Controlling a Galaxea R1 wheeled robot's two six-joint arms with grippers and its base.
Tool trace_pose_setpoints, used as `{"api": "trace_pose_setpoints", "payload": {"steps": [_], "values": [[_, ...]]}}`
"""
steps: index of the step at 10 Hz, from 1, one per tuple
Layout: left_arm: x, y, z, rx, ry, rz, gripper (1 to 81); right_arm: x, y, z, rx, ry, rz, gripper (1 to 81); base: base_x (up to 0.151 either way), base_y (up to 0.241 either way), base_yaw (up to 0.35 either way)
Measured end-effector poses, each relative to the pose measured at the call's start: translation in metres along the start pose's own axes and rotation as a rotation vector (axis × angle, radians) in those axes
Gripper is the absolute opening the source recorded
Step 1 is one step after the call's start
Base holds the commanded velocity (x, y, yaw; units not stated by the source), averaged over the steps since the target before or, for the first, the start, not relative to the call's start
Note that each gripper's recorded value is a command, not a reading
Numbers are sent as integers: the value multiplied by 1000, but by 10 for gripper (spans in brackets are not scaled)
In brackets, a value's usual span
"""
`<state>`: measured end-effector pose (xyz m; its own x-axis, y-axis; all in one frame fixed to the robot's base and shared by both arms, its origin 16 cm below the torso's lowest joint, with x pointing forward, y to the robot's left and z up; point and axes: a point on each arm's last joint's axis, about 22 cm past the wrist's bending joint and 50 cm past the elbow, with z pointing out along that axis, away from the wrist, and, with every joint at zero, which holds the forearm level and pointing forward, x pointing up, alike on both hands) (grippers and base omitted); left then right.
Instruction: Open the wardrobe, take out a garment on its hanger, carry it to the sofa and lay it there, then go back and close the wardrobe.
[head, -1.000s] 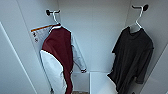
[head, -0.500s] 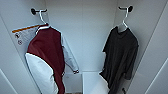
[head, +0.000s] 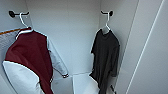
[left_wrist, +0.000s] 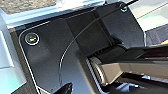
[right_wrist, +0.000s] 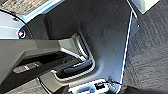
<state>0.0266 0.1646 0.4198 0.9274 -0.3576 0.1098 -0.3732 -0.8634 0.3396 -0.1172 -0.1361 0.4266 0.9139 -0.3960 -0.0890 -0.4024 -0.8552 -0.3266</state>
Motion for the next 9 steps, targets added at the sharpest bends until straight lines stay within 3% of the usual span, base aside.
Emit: {"api": "trace_pose_setpoints", "payload": {"steps": [5, 9], "values": [[29, -4, -2, -6, 34, 28, 811, 2, -3, 2, 8, 17, 9, 811, 0, 0, 0], [116, 17, -9, -97, 119, 62, 811, 2, -4, 2, 11, 18, 7, 811, 0, 0, 0]]}}
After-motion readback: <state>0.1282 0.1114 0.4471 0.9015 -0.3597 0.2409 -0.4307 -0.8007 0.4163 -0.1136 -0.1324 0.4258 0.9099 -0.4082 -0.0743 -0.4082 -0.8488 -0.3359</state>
